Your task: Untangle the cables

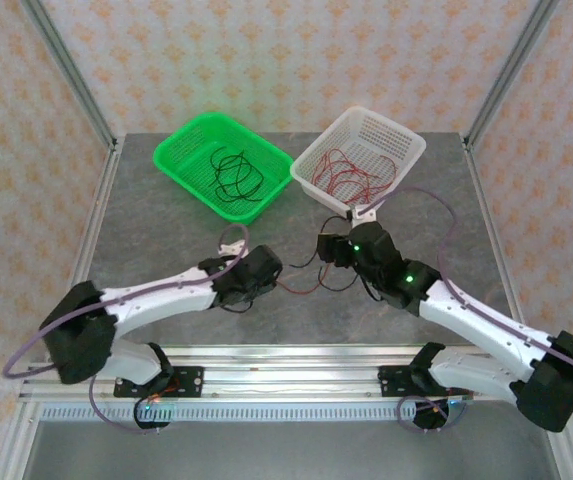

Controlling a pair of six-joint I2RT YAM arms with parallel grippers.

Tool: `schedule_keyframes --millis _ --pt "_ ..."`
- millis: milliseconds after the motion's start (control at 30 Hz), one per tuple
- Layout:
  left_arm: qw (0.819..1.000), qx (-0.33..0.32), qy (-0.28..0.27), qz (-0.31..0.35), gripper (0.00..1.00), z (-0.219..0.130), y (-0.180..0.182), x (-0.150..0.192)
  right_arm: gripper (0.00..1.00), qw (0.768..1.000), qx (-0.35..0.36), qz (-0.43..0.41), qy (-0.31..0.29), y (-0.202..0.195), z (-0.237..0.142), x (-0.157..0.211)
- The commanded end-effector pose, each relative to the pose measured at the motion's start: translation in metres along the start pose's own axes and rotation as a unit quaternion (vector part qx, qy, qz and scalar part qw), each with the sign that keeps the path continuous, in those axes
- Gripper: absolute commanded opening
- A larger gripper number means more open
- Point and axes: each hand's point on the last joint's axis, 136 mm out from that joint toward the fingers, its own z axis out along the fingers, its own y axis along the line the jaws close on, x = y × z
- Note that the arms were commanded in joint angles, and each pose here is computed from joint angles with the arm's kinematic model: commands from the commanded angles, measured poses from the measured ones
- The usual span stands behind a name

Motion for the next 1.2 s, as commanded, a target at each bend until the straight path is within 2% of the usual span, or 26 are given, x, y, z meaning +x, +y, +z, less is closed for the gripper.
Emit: schedule_keyframes --millis 0,267,567,733,1000,1167 --pt "1.0 0.004 -0.008 0.004 0.57 0.012 -0.029 -0.006 0.75 1.0 0.01 0.002 -0.007 -0.011 -0.012 0.001" --pt "0.996 -0.08 0.011 0.045 0.56 0.06 -0.033 0.003 0.75 0.999 0.024 0.014 -0.023 -0.025 -0.033 0.0" --pt "0.991 -0.108 0.037 0.062 0.55 0.074 -0.032 0.013 0.75 0.998 0.035 0.026 -0.044 -0.037 -0.051 -0.004" --pt "0.99 -0.117 0.043 0.063 0.53 0.066 -0.028 0.016 0.75 0.998 0.034 0.025 -0.045 -0.037 -0.052 -0.004" --pt "0.988 -0.127 0.033 0.085 0.53 0.026 -0.034 0.006 0.75 0.998 0.028 0.023 -0.046 -0.035 -0.052 -0.004" --pt "0.985 -0.134 0.048 0.099 0.54 0.024 -0.035 0.014 0.75 0.998 0.022 0.025 -0.051 -0.034 -0.055 -0.006"
